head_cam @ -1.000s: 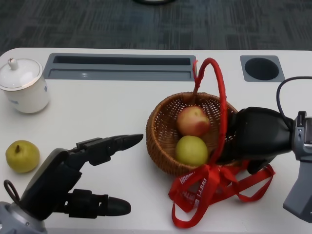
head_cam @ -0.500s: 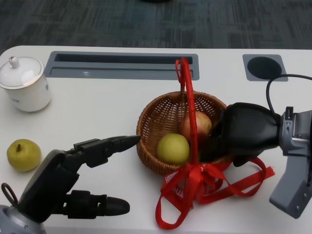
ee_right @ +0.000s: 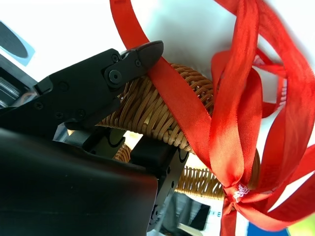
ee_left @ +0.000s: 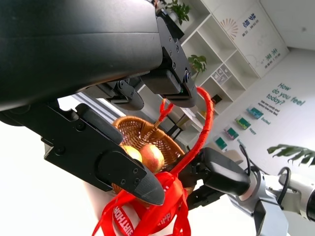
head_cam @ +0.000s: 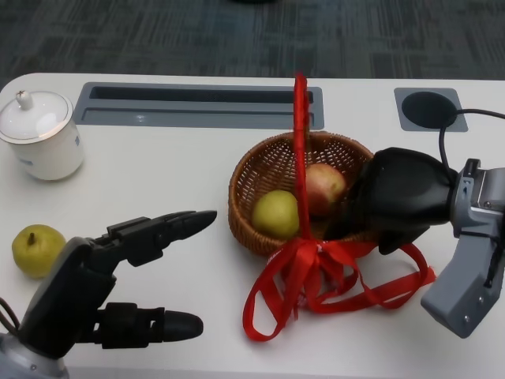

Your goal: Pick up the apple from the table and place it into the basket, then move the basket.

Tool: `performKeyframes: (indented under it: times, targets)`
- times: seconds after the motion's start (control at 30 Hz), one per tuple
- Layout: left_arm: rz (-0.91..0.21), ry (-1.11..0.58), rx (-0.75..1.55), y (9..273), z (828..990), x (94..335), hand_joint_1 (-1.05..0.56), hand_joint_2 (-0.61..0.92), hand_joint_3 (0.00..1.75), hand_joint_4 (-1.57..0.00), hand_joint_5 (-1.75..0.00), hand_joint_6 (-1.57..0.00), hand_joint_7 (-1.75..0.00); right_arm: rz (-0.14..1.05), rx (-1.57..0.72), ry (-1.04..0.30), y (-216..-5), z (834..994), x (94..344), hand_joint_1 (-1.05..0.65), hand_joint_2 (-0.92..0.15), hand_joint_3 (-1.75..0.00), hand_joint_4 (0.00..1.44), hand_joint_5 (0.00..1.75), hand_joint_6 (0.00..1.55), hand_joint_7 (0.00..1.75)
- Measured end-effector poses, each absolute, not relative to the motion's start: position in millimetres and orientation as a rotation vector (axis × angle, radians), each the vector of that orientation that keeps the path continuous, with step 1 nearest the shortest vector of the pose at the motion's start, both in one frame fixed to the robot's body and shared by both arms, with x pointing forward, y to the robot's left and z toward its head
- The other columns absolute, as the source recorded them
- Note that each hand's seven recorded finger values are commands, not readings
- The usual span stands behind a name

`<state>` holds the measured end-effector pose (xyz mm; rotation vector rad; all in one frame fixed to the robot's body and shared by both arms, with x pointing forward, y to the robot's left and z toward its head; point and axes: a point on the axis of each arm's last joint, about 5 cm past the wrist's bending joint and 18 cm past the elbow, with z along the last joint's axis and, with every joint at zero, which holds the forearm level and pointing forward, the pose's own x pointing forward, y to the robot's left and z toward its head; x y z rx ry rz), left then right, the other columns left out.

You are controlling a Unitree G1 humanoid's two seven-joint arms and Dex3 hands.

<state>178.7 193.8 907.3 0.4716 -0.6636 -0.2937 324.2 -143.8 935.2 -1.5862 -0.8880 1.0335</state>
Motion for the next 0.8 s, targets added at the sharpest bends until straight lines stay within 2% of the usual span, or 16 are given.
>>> performKeyframes:
  times: [0.17, 0.43, 0.5, 0.7, 0.8]
  targets:
    - [-0.281, -0.668, 0.470, 194, 907.2, 179, -0.53, 0.69, 0.00, -0.65, -0.01, -0.64, -0.01, 1.005, -1.593, -0.838, -146, 937.3, 326, -0.27, -0.81, -0.01, 1.13, 0.04, 1.03, 0.01]
    - [-0.265, -0.679, 0.473, 196, 906.4, 176, -0.53, 0.70, 0.00, -0.65, 0.00, -0.64, 0.00, 0.894, -1.638, -0.709, -151, 937.2, 330, -0.29, -0.90, -0.03, 1.18, 0.05, 1.03, 0.00]
    - [-0.260, -0.671, 0.475, 197, 905.0, 174, -0.54, 0.69, 0.00, -0.66, -0.01, -0.65, 0.00, 0.853, -1.651, -0.651, -151, 936.5, 331, -0.31, -0.91, -0.04, 1.16, 0.03, 1.01, 0.00]
    - [-0.240, -0.651, 0.479, 201, 900.9, 164, -0.55, 0.68, 0.00, -0.68, -0.01, -0.67, -0.01, 0.731, -1.676, -0.456, -151, 937.4, 336, -0.23, -0.92, -0.05, 1.10, 0.01, 0.97, 0.00]
    - [-0.229, -0.648, 0.483, 204, 898.7, 158, -0.56, 0.68, 0.00, -0.68, -0.01, -0.67, -0.01, 0.677, -1.686, -0.337, -152, 938.6, 339, -0.19, -0.87, -0.03, 1.12, 0.02, 0.96, 0.00]
